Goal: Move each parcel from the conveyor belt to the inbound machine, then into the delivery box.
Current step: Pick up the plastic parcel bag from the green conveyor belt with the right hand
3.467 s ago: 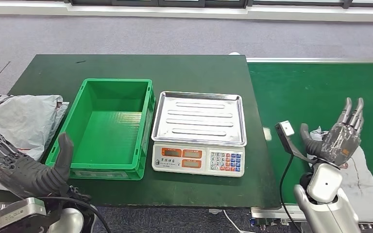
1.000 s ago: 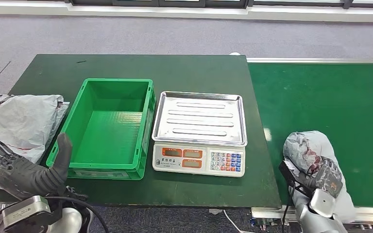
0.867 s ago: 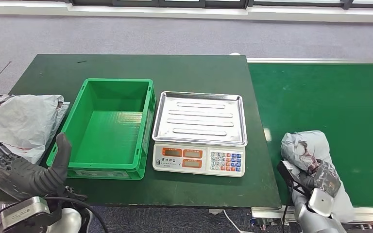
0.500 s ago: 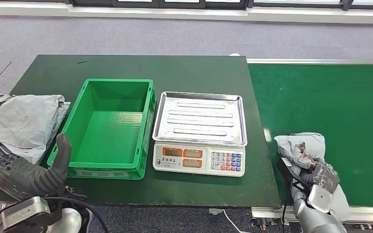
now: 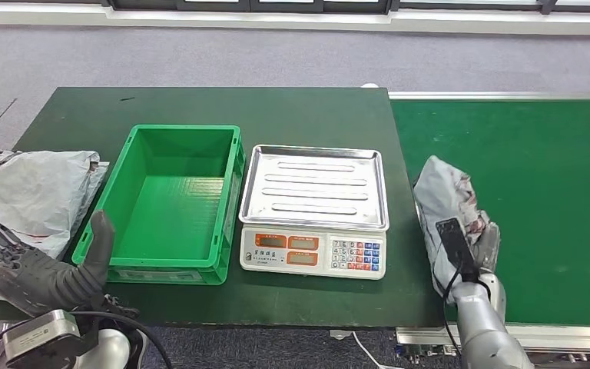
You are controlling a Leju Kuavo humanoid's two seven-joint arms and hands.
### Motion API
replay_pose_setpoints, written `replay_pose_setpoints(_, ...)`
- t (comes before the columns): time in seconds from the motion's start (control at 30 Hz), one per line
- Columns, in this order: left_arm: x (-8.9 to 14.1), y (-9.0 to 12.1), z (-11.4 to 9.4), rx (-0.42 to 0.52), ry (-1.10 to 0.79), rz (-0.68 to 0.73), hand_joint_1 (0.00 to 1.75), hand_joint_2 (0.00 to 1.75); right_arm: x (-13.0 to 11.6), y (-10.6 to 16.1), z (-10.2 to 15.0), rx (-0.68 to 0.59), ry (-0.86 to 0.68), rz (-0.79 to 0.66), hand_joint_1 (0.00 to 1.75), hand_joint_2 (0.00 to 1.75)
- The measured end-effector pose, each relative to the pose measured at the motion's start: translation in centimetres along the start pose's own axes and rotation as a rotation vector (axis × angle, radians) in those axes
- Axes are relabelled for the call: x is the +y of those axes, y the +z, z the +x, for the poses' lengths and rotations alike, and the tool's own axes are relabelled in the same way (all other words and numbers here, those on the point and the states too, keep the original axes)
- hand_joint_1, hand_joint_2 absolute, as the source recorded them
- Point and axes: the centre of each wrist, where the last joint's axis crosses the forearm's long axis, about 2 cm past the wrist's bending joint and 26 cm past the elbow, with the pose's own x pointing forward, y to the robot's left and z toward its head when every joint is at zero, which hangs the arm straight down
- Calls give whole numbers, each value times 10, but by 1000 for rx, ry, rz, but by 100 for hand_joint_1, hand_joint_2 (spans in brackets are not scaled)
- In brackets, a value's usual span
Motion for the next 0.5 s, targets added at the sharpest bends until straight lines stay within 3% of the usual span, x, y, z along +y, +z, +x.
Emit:
replay_pose_setpoints(0.17, 0, 1, 0, 2, 0, -2, 0, 175, -9, -36, 29, -57, -81, -128, 175, 175)
replay_pose_setpoints(0.5, -1, 1, -1, 4, -1, -5, 0, 175, -17, -53, 47, -84, -127, -231, 175, 175)
